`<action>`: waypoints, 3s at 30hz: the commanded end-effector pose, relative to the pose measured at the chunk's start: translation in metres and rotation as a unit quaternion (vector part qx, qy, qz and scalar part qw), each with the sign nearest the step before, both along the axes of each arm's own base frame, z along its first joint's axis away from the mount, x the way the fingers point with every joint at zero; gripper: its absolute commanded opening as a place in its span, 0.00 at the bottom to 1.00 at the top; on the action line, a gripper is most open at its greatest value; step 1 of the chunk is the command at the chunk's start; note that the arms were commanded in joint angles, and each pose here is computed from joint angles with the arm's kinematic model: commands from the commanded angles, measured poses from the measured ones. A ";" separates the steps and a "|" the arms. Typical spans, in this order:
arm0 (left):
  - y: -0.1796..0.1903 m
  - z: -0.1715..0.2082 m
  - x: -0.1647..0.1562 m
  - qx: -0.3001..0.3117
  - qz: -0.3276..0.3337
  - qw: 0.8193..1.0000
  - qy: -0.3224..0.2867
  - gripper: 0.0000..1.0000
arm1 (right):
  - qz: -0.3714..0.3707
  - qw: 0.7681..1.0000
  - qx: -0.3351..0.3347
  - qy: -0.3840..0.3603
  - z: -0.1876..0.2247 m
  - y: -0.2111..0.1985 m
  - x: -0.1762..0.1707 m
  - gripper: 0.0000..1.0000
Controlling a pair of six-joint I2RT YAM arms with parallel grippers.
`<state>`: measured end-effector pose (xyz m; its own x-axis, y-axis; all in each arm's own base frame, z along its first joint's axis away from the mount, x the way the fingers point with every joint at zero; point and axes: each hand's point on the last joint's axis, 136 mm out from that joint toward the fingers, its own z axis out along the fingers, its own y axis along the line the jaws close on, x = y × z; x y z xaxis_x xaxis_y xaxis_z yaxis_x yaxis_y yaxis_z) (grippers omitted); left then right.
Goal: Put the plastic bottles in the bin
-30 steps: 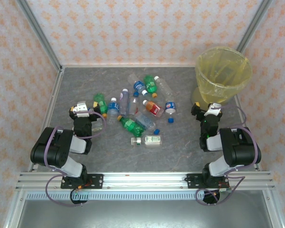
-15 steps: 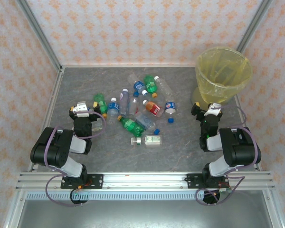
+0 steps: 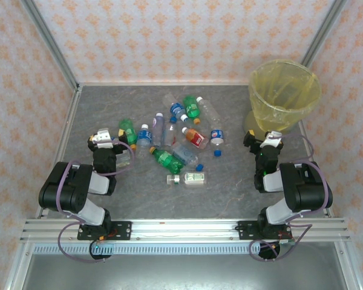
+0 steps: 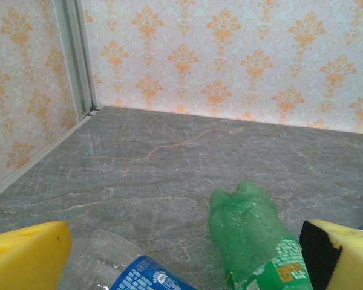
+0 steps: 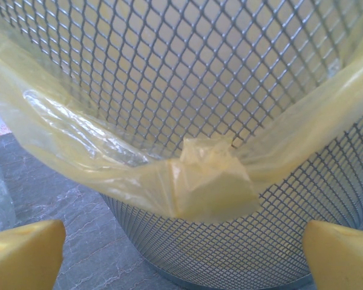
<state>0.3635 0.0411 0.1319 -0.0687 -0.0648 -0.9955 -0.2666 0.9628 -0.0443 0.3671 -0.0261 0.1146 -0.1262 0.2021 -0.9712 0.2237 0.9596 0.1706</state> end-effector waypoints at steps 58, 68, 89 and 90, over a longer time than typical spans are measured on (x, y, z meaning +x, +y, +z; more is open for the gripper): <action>-0.104 0.103 -0.018 -0.189 -0.107 0.968 0.126 0.99 | 0.345 0.889 -0.156 0.258 0.036 0.262 -0.110 1.00; -0.096 0.115 -0.022 -0.159 -0.096 0.975 0.123 0.99 | 0.435 0.790 -0.286 0.323 -0.002 0.303 -0.157 1.00; -0.085 0.122 -0.041 -0.131 -0.088 0.979 0.126 0.99 | 0.462 0.710 -0.360 0.391 -0.062 0.321 -0.168 0.85; -0.085 0.122 -0.042 -0.128 -0.088 0.980 0.127 0.99 | 0.460 0.707 -0.365 0.394 -0.065 0.320 -0.168 0.84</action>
